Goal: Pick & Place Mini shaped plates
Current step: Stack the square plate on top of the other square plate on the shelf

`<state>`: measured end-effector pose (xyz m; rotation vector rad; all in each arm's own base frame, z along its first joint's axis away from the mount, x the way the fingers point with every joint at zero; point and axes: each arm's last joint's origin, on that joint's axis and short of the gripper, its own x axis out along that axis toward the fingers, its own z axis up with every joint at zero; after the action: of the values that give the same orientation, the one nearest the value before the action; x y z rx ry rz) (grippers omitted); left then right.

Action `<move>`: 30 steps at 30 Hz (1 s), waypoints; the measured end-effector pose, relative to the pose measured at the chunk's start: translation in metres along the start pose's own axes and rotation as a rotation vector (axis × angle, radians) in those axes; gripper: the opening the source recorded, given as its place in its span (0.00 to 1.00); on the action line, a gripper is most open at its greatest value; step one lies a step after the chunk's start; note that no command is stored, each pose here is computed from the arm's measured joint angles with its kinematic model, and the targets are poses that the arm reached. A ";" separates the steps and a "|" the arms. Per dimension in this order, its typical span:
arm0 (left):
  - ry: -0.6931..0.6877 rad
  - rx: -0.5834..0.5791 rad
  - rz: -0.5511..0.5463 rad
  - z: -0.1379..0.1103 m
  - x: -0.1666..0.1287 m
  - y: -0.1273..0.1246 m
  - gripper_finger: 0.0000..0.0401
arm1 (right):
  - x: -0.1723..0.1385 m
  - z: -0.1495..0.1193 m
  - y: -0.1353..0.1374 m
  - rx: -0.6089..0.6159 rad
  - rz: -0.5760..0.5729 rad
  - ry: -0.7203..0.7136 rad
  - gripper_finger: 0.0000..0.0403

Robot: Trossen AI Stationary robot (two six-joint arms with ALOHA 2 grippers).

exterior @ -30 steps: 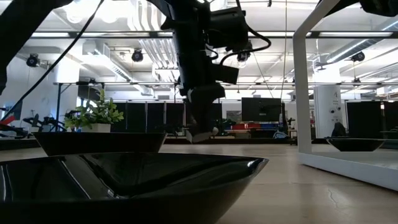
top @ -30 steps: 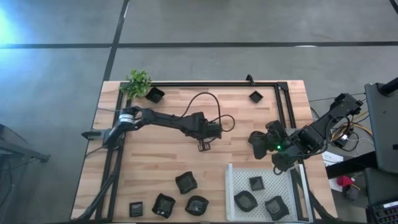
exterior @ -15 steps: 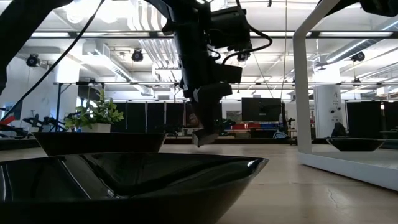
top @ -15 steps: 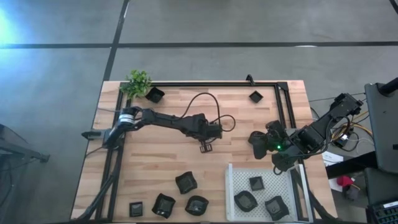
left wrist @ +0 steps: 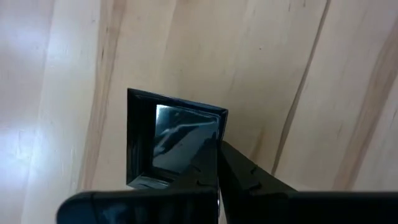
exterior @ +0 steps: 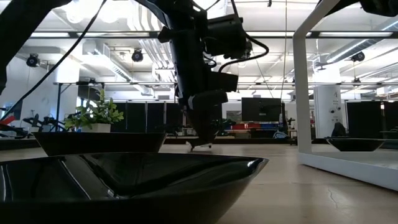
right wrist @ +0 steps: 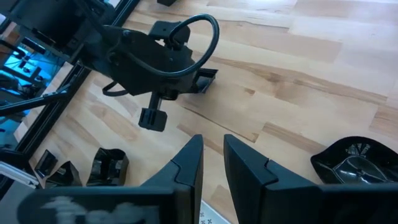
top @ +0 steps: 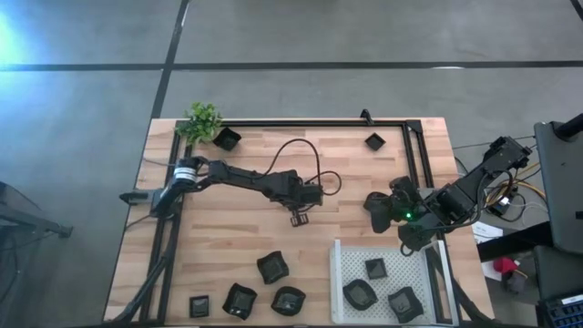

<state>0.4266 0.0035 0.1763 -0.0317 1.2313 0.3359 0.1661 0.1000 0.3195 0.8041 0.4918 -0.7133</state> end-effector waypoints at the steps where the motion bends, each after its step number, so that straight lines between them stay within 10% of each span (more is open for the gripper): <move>1: 0.000 0.000 0.000 0.000 0.000 0.000 0.00 | 0.000 0.000 0.000 0.001 0.000 0.000 0.15; 30: 0.007 -0.019 -0.043 0.000 0.000 -0.002 0.04 | 0.000 0.000 0.000 0.001 -0.001 0.000 0.15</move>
<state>0.4268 0.0018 0.1763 -0.0754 1.2327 0.3107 0.1662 0.0998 0.3195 0.8045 0.4918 -0.7143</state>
